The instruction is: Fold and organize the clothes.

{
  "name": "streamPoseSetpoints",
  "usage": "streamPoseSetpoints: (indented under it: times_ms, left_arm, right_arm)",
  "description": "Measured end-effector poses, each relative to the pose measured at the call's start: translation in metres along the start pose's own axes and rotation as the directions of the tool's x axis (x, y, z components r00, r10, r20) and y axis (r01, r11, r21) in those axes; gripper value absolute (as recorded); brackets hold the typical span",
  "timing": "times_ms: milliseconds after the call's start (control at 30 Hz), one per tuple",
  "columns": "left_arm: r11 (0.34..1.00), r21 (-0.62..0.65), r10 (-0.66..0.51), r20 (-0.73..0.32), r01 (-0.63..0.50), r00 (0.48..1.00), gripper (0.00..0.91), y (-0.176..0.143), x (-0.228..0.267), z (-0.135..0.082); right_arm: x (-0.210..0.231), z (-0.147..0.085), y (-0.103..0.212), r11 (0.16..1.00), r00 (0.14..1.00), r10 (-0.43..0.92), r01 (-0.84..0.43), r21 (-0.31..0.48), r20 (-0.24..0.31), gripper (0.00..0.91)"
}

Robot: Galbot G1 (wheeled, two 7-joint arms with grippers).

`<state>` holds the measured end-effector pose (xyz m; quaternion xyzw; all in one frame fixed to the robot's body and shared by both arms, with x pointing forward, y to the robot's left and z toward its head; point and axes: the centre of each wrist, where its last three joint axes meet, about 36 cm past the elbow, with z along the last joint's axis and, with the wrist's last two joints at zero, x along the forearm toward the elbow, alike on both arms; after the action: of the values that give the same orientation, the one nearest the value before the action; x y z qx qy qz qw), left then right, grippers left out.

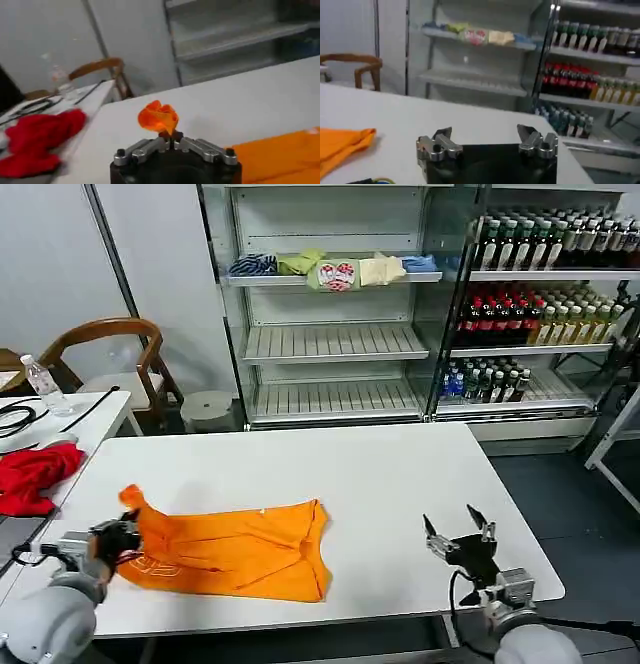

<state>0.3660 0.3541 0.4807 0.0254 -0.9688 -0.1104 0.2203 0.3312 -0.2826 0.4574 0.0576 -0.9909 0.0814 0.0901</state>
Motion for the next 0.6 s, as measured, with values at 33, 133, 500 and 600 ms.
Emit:
streamPoseSetpoints:
  times_ms: [33,133,500,600]
  left_arm:
    - [1.000,0.003,0.023,0.004,-0.023,1.000,0.000,-0.009,0.002,0.001]
    - [0.997,0.007,0.082,0.020,-0.082,0.996,0.000,-0.033,0.007,0.003]
    - [0.972,0.047,0.225,0.058,-0.228,0.973,0.000,-0.104,0.008,0.004]
    - [0.966,0.071,0.244,0.060,-0.248,0.968,0.000,-0.118,0.006,0.002]
  right_arm:
    - [0.001,-0.001,-0.003,1.000,1.000,0.007,-0.007,0.003,0.004,0.907]
    - [0.005,-0.004,-0.009,1.000,1.000,0.023,-0.023,0.009,0.017,0.907]
    - [0.017,-0.005,-0.020,0.998,0.998,0.050,-0.051,0.029,0.025,0.907]
    - [0.018,-0.004,-0.021,0.998,0.998,0.053,-0.053,0.032,0.025,0.907]
